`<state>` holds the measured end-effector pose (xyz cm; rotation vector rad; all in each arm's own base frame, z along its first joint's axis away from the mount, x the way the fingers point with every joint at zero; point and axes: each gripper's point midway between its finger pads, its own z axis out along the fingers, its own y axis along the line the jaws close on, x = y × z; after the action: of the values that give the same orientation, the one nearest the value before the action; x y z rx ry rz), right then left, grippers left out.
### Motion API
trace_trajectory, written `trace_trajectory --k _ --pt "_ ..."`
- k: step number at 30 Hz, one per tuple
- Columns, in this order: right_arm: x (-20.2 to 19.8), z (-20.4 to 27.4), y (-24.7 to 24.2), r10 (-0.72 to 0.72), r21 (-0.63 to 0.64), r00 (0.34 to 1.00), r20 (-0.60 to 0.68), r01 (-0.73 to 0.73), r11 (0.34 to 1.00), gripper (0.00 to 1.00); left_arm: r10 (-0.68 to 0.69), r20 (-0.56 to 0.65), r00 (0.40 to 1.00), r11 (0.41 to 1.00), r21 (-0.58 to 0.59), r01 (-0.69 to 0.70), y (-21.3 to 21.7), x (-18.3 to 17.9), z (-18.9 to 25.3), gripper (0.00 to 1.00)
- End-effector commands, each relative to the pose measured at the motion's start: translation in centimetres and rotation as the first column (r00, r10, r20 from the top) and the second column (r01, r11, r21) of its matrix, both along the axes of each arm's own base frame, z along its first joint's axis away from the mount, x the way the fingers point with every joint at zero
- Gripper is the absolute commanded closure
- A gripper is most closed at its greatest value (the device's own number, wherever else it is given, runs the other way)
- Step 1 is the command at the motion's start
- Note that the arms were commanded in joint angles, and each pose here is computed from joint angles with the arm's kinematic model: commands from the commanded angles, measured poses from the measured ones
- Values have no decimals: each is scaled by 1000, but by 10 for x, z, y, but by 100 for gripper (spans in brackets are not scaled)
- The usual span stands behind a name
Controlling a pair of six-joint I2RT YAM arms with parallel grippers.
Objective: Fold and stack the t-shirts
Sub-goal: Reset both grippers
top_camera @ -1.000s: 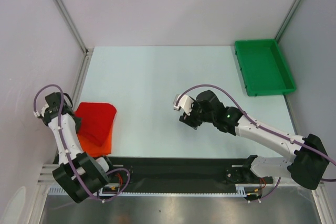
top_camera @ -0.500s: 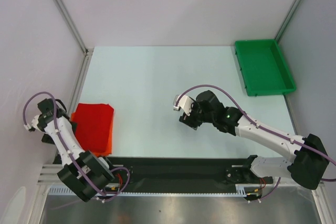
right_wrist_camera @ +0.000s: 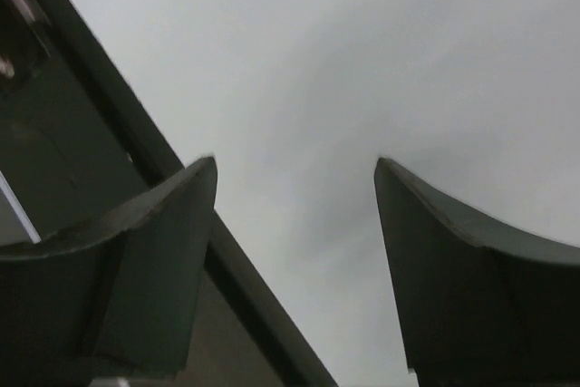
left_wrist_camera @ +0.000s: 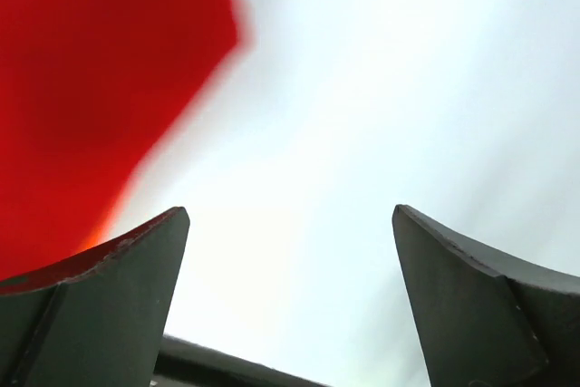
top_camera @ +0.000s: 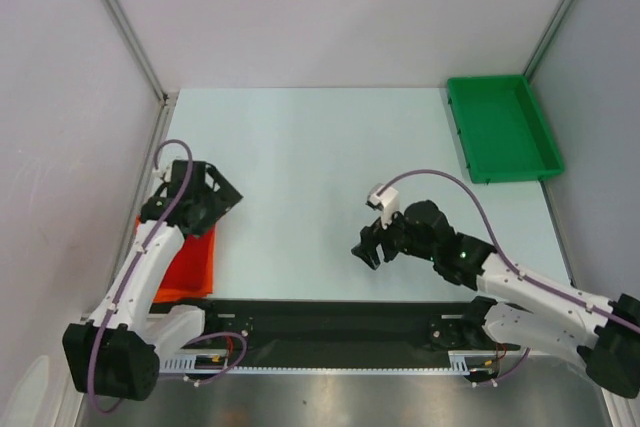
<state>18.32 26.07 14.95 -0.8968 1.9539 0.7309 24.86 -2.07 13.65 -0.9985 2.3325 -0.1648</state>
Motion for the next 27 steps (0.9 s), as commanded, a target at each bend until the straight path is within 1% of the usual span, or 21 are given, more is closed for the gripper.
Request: trace_trajectory --k 1,2,3,4,5,6,7,8,9,10,11,12,13,14,15,17,18,21,23,25,27 --pt "5 10 -8 -231 212 964 -134 256 943 24 -233 182 955 952 -158 262 -71 20 5 0" --pt "2 17 -11 -267 279 943 -197 315 907 21 -303 220 927 907 -234 351 -95 15 5 0" --pt "4 14 -19 -316 296 922 -223 373 879 16 -351 319 880 857 -270 439 -119 20 15 0" --pt "4 -6 -31 -374 276 891 -256 438 856 13 -376 305 875 824 -323 466 -129 7 -8 0" --pt "4 -4 -32 -391 321 875 -286 472 821 13 -369 324 871 787 -390 478 -141 1 -12 0" --pt "1 1 -37 -399 383 847 -350 519 764 11 -409 443 798 686 -427 589 -164 -2 4 0" --pt "0 -2 -41 -412 405 822 -393 557 725 10 -415 434 800 652 -471 594 -169 -19 -19 0" --pt "-1 -22 -50 -439 401 793 -423 598 694 9 -401 454 796 611 -515 601 -175 -27 -19 0" --pt "-3 -11 -54 -417 473 774 -476 625 620 7 -402 561 724 542 -492 682 -186 -30 -3 0" --pt "-4 -10 -58 -409 505 766 -497 638 581 2 -404 559 724 514 -516 685 -185 -46 -20 0" --pt "-6 -31 -65 -427 495 739 -521 669 555 0 -372 594 713 484 -531 696 -186 -52 -14 0" --pt "-7 -14 -68 -373 573 736 -565 675 466 0 -345 699 627 430 -476 767 -189 -56 7 0" --pt "-6 -17 -71 -366 589 726 -582 687 426 0 -333 705 626 413 -487 769 -186 -68 -4 0" --pt "-8 -26 -73 -359 581 708 -608 705 407 0 -299 717 630 387 -512 767 -185 -77 -3 0" --pt "-8 -35 -72 -348 577 697 -627 716 393 1 -249 805 539 355 -442 824 -184 -82 19 0" --pt "-8 -51 -70 -352 508 629 -693 773 380 0 -209 785 583 339 -501 796 -178 -97 5 0" --pt "-8 -53 -70 -351 496 615 -706 783 376 0 -196 825 530 324 -456 829 -176 -100 16 0" --pt "-9 -56 -67 -332 473 586 -739 803 362 0 -188 881 434 268 -379 886 -178 -112 37 0" --pt "-10 -60 -68 -325 452 558 -764 822 347 0 -174 899 402 244 -357 902 -177 -118 46 0" --pt "-13 -52 -65 -310 485 595 -742 795 364 5 -160 916 367 229 -328 917 -177 -122 54 0" --pt "-18 -33 -58 -274 576 696 -664 709 407 4 -138 929 344 214 -311 926 -175 -127 63 0"
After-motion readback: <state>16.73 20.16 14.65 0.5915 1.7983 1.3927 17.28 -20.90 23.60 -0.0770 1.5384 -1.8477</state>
